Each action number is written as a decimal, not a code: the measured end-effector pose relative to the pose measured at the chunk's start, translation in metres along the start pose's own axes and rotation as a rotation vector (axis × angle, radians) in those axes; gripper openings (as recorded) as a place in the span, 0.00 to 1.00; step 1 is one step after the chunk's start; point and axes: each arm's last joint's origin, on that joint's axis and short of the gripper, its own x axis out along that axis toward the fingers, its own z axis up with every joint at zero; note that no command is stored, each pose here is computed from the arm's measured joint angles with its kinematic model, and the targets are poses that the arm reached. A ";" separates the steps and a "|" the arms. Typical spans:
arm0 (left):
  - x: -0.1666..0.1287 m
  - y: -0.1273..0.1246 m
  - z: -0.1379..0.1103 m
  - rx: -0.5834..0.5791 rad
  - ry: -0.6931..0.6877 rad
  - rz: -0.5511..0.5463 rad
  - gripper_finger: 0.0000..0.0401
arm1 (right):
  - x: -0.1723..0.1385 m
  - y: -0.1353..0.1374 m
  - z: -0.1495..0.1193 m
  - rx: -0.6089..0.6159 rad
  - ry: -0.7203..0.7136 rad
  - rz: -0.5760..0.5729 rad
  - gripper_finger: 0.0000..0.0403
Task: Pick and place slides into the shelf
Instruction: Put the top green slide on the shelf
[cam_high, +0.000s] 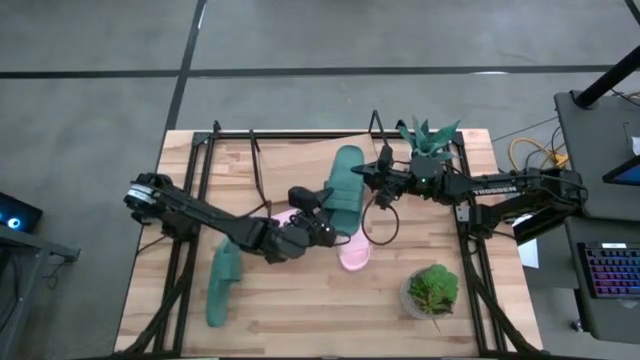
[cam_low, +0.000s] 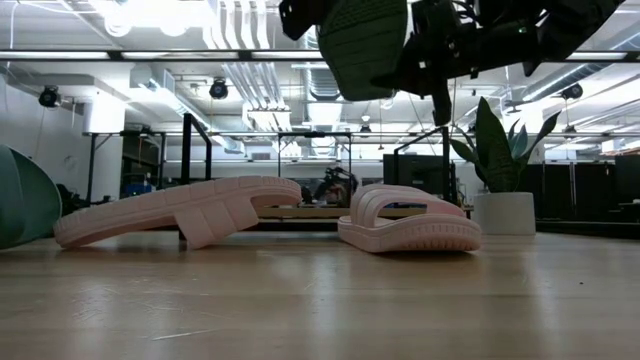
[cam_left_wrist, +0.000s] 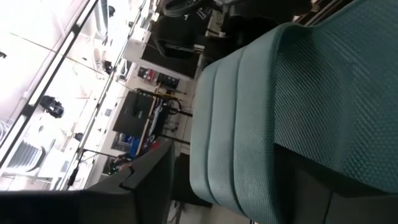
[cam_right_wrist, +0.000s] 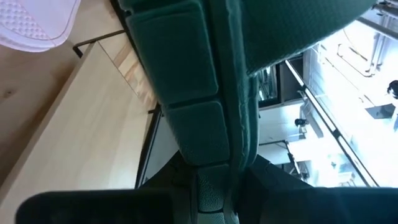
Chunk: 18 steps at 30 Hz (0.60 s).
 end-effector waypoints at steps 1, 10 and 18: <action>0.001 0.001 0.000 -0.004 0.001 0.002 0.54 | 0.000 0.000 0.000 0.001 0.001 0.003 0.13; 0.003 0.001 -0.001 -0.003 0.000 -0.001 0.37 | 0.000 0.001 0.000 0.026 -0.005 0.015 0.13; 0.004 0.001 -0.001 -0.005 -0.003 -0.003 0.15 | 0.000 0.002 0.001 0.044 -0.058 0.033 0.13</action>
